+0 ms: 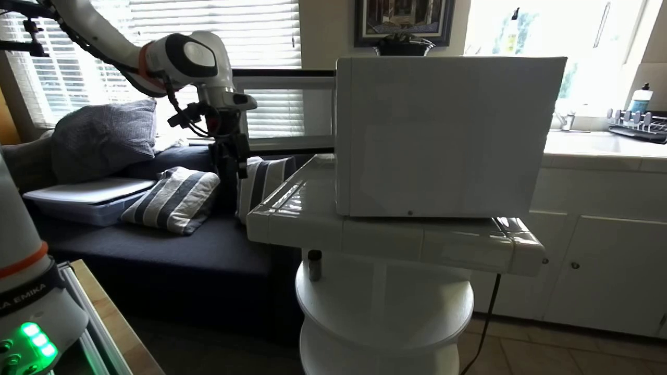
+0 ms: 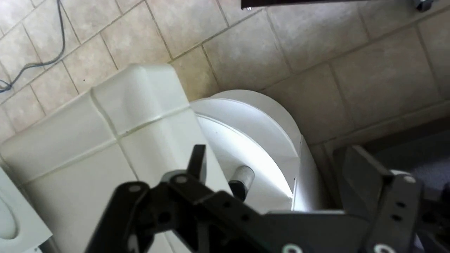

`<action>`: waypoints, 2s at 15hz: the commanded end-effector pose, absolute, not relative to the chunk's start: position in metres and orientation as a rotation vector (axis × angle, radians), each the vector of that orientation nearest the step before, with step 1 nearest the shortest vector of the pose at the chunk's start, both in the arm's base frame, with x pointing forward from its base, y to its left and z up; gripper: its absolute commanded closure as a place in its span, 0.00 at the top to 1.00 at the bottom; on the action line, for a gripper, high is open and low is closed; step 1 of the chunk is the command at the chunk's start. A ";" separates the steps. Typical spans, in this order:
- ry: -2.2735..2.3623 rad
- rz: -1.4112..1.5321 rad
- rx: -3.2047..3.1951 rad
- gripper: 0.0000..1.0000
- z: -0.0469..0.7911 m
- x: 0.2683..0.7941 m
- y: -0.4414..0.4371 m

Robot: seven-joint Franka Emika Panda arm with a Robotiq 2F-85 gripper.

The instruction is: Pick up the jar from the shelf and put it on top of the microwave.

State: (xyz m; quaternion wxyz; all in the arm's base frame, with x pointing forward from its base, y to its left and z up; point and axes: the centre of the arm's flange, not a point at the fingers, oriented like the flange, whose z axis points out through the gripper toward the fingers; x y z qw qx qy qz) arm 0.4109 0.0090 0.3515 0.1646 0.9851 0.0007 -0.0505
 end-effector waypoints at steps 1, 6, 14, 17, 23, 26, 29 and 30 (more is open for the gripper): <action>-0.144 -0.028 2.901 1.00 0.303 0.413 0.019; -0.534 0.120 2.932 1.00 0.250 0.416 0.036; -1.097 0.296 2.719 1.00 0.199 0.416 0.023; -1.162 0.310 2.573 1.00 0.194 0.414 0.015; -1.157 0.314 2.612 1.00 0.230 0.417 -0.004; -1.158 0.315 2.611 1.00 0.231 0.418 -0.004; -1.127 0.345 2.615 1.00 0.227 0.423 0.002; -1.119 0.333 2.639 1.00 0.224 0.427 0.006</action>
